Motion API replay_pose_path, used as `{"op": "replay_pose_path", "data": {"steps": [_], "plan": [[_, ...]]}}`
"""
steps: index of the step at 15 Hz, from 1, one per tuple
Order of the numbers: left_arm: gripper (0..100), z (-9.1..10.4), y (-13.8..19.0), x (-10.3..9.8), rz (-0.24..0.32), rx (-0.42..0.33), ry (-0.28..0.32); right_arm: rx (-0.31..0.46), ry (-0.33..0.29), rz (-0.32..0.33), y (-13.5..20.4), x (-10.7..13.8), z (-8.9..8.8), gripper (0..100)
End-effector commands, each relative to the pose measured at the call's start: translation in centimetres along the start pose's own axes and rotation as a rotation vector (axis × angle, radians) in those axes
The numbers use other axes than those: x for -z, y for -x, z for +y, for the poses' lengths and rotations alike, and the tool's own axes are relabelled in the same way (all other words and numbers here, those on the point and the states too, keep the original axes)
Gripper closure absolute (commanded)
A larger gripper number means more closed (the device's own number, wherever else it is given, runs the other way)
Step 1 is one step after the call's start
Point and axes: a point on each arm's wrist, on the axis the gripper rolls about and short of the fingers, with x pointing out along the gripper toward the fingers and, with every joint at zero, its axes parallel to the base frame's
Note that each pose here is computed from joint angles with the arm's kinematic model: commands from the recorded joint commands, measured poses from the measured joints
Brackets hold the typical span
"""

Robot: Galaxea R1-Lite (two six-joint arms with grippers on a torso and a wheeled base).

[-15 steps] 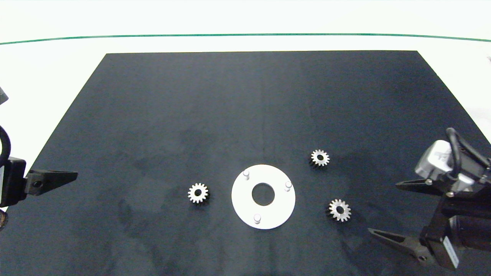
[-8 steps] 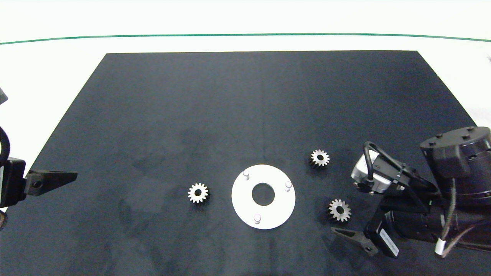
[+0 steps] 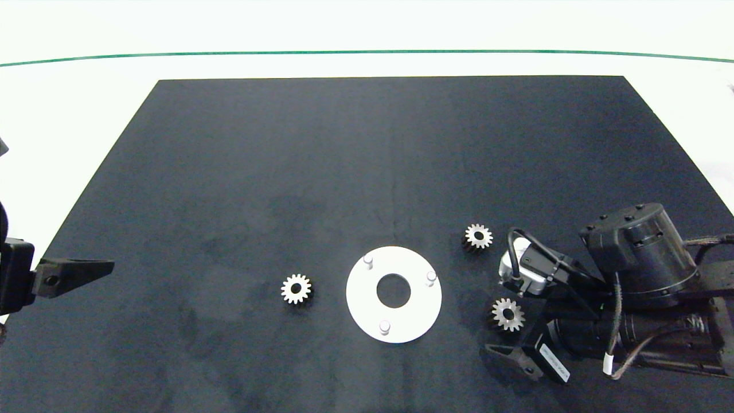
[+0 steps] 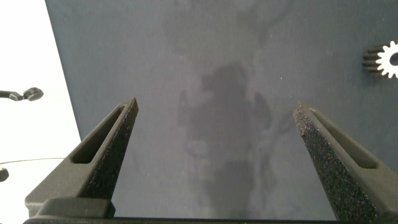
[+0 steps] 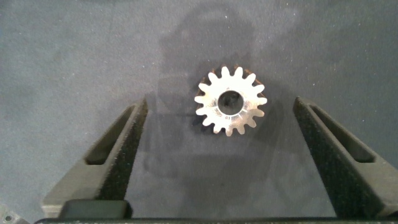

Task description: Install three planetary gears onto the carrier pins

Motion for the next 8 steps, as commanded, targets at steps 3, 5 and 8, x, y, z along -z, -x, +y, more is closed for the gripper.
{"op": "replay_pose_path", "data": {"steps": [3, 5, 8], "plan": [[0, 0.0, 0.3, 0.1, -0.007, -0.002, -0.002, 0.004, 0.0, 0.017, -0.5, 0.1, -0.1, 16], [0, 0.0, 0.5, 0.1, -0.012, -0.003, -0.002, 0.014, -0.008, 0.02, -0.7, 0.1, -0.3, 21], [0, 0.0, 0.6, 0.2, -0.015, -0.003, -0.001, 0.035, -0.022, -0.006, -1.3, -0.2, -0.8, 27]]}}
